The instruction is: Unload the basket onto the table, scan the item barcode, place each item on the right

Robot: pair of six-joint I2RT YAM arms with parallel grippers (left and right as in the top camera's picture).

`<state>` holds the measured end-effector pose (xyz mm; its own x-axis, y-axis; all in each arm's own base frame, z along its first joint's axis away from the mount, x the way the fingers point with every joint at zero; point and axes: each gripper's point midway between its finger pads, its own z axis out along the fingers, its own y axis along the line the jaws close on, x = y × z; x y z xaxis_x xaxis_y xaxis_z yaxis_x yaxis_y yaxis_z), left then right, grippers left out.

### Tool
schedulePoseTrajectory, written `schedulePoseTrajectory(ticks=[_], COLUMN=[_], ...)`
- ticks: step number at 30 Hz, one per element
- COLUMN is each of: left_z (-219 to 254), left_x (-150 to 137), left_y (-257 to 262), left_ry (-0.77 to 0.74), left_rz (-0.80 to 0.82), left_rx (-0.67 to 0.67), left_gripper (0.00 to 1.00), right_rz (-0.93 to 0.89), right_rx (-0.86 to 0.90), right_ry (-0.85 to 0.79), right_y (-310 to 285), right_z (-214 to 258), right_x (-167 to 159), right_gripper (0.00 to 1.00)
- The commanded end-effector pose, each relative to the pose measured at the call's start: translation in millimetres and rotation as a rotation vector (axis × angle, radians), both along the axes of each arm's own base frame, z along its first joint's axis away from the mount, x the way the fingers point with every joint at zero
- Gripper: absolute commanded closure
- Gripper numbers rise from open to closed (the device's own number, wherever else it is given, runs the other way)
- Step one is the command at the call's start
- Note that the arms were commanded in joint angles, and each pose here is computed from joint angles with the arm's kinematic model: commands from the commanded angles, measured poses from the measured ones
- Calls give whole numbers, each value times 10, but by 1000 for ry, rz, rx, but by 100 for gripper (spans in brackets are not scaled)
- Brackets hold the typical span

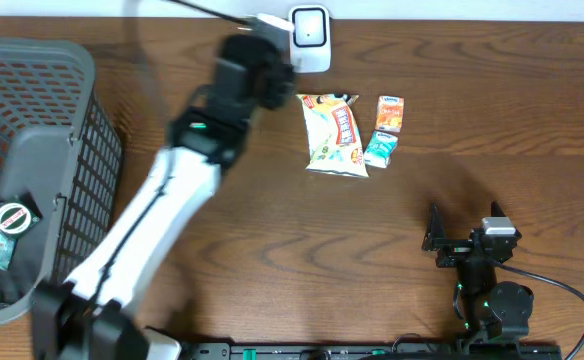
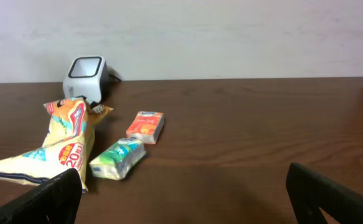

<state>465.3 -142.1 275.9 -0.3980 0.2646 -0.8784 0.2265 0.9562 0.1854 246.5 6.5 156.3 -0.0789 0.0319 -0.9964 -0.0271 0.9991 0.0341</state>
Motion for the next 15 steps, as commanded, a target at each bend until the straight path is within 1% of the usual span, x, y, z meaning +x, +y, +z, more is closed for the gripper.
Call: schedulePoseTrajectory(ticks=[1, 4, 8, 11, 15], left_z=[356, 552, 696, 626, 352], left_x=[-60, -212, -526, -826, -1191], left_y=[852, 1580, 2393, 2905, 3391], left_ry=[-51, -72, -76, -20, 112], left_rz=[204, 359, 549, 683, 823], left_rx=[33, 31, 37, 48, 51], left_gripper=[18, 18, 18, 18, 18], right_rz=[-6, -6, -6, -6, -6], right_rx=[6, 7, 6, 7, 7], right_ry=[3, 3, 3, 3, 3], right_y=[-13, -13, -12, -13, -13], right_z=[-13, -13, -13, -13, -13], right_x=[-1, -1, -1, -1, -1], right_gripper=[1, 1, 1, 1, 1])
